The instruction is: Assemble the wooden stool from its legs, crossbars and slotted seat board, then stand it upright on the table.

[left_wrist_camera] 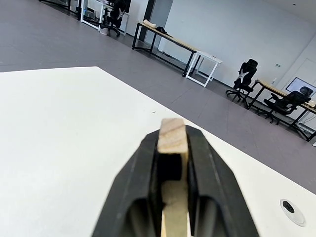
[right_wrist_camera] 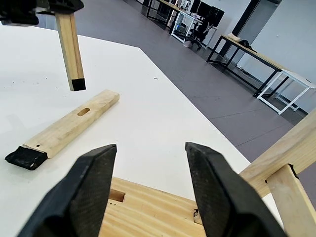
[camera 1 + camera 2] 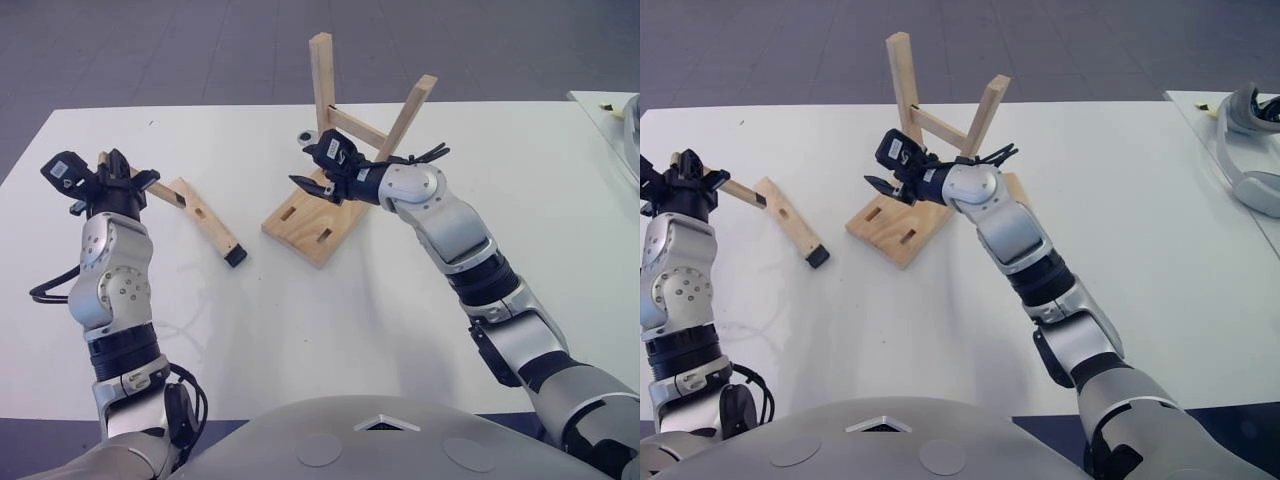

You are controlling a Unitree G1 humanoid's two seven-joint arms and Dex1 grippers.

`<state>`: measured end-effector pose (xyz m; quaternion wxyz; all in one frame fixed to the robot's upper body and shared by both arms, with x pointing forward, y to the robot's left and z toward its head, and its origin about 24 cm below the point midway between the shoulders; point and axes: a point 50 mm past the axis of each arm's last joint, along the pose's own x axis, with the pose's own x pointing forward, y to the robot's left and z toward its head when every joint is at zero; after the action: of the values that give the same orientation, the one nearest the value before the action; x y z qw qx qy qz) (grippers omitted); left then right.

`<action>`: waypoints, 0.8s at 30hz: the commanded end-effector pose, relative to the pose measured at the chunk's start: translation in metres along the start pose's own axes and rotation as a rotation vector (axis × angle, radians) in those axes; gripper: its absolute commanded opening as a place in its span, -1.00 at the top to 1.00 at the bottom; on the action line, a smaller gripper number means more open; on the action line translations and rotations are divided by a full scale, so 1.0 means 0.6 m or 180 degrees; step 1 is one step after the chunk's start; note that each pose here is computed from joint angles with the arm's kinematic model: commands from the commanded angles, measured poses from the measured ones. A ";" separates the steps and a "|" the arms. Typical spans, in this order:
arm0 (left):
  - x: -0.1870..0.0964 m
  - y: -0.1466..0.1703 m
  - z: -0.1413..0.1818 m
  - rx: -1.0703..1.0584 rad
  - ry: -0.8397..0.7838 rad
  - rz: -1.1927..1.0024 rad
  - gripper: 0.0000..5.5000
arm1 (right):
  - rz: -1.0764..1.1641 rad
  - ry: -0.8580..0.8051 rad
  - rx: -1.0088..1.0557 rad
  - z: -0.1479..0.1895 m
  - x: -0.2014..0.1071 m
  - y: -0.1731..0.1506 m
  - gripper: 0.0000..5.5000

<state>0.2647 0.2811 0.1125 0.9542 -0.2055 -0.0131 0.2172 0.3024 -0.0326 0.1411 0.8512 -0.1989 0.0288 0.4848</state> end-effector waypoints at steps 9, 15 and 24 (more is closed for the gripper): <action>0.013 -0.005 -0.031 -0.0114 0.0079 0.0108 0.85 | -0.0129 0.0019 -0.0029 0.000 -0.002 -0.013 0.05; 0.015 -0.008 -0.036 -0.0065 0.0091 0.0160 0.85 | -0.0152 0.0018 -0.0017 0.001 -0.002 -0.014 0.05; 0.005 0.001 -0.079 0.0004 0.0321 0.0486 0.85 | -0.0264 -0.0024 0.0005 0.007 -0.003 -0.023 0.05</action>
<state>0.2751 0.2712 0.0875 0.9390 -0.2153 0.0024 0.2680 0.3091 -0.0377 0.1441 0.8669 -0.1947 0.0238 0.4584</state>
